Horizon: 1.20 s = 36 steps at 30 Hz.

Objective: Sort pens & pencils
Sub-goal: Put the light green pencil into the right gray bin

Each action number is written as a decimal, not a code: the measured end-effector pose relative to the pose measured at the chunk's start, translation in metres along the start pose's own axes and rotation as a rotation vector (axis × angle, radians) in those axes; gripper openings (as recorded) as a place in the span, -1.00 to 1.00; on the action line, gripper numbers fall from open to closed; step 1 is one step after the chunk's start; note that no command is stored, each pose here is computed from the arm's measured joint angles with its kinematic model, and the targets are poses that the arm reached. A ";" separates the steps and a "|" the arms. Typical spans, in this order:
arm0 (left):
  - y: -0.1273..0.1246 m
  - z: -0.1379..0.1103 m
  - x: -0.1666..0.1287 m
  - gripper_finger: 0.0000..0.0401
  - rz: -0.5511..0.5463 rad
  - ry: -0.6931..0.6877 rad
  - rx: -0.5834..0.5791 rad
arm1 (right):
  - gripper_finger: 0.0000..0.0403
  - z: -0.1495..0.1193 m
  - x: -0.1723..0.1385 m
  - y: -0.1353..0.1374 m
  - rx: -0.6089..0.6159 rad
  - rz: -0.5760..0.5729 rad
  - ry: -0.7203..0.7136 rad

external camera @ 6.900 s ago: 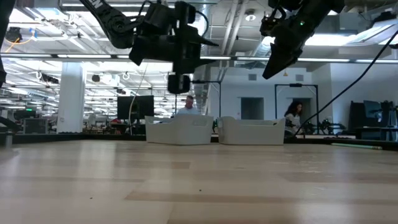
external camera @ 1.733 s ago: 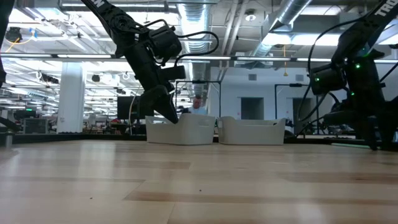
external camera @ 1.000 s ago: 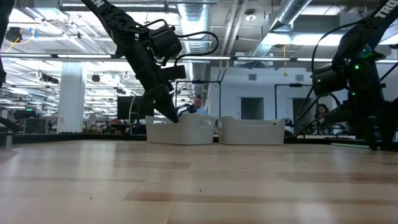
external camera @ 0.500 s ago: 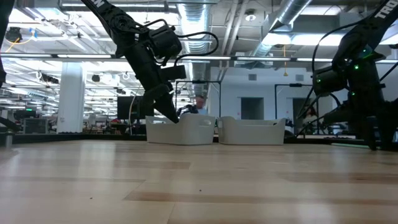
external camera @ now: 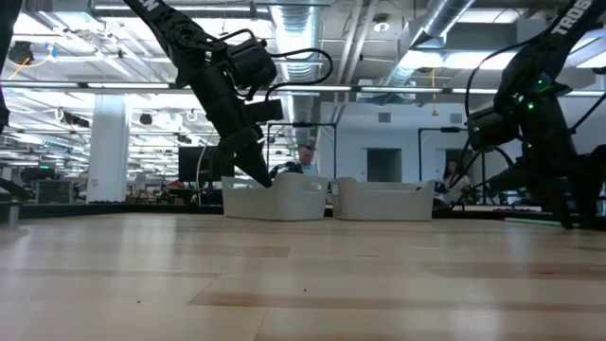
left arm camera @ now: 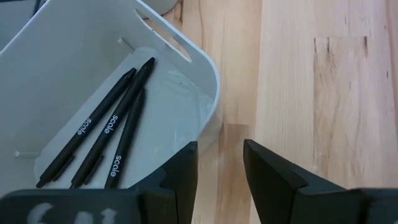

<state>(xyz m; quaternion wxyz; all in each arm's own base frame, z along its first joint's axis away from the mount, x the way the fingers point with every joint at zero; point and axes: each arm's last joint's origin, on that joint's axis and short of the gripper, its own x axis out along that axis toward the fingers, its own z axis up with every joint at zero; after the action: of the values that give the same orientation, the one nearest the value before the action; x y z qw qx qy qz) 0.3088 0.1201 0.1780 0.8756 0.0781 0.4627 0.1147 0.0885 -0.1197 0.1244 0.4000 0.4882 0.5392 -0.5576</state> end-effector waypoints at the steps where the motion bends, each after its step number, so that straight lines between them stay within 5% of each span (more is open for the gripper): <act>1: 0.000 0.000 0.000 -0.39 -0.001 0.002 0.000 | -0.28 0.001 -0.001 0.000 0.002 0.008 0.008; 15: -0.003 -0.008 0.000 -0.39 -0.028 0.081 0.004 | -0.28 0.005 0.001 -0.006 0.084 0.028 0.040; 36: -0.003 -0.007 0.000 -0.39 -0.026 0.075 -0.001 | -0.28 0.012 0.002 -0.013 0.004 0.053 0.056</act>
<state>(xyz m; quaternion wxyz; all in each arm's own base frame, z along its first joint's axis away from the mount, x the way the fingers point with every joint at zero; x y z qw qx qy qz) 0.3030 0.1178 0.1734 0.8590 0.0675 0.4963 0.1064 0.0738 -0.1301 0.1242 0.3983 0.5184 0.5359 -0.5343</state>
